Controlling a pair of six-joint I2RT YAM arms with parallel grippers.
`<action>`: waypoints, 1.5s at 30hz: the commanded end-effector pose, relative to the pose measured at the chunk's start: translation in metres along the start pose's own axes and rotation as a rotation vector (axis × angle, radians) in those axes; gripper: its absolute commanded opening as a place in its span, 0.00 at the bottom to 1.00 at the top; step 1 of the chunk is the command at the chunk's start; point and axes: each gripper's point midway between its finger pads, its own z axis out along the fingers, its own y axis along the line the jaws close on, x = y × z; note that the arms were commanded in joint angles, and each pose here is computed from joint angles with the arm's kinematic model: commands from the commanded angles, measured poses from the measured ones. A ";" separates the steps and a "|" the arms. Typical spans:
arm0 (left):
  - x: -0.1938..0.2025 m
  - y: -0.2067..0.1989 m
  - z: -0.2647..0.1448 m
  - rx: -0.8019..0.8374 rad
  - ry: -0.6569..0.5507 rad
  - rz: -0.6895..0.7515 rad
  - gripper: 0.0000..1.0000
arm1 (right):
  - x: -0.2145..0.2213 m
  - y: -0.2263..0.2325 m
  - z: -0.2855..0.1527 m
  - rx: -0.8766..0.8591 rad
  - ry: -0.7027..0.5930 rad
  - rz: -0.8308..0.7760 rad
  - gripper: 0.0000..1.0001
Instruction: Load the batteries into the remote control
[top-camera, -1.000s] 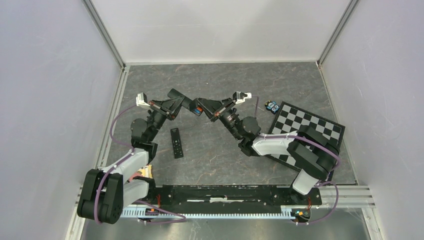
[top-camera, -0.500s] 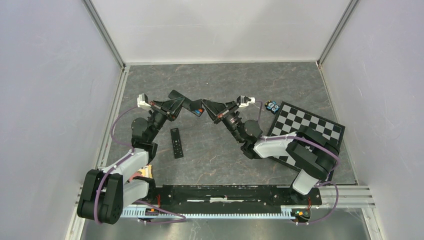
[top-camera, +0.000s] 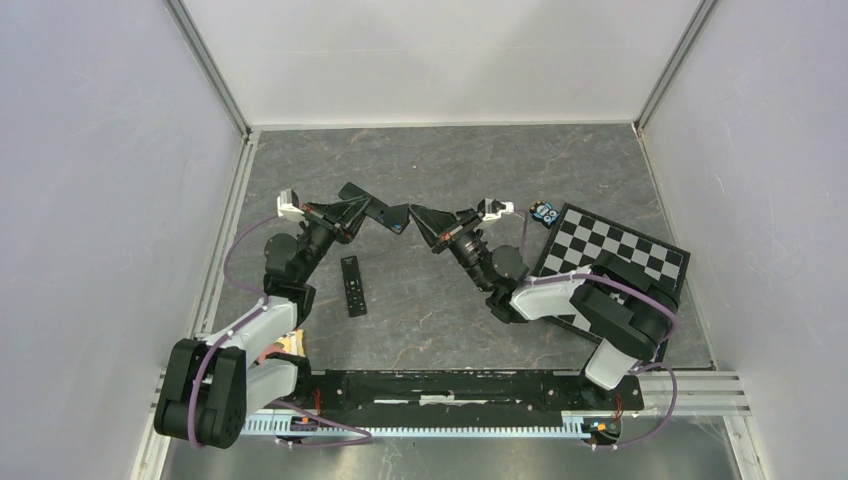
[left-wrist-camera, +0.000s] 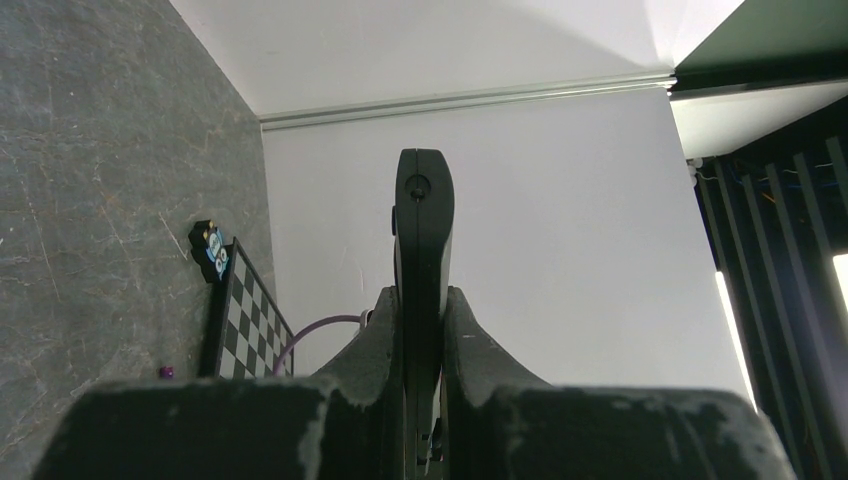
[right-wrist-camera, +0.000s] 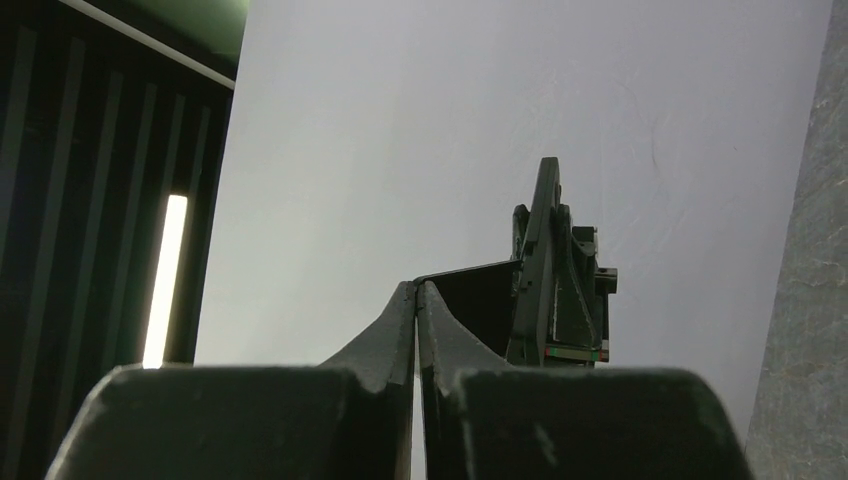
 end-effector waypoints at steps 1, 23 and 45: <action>0.000 -0.031 0.005 0.081 0.012 -0.010 0.02 | -0.002 0.005 -0.004 -0.025 -0.007 0.023 0.06; -0.002 -0.003 0.007 -0.050 0.000 -0.037 0.02 | -0.012 -0.009 -0.017 0.048 -0.029 0.039 0.25; -0.001 -0.005 0.008 -0.047 0.006 -0.059 0.02 | -0.013 -0.033 -0.023 0.163 -0.019 0.007 0.33</action>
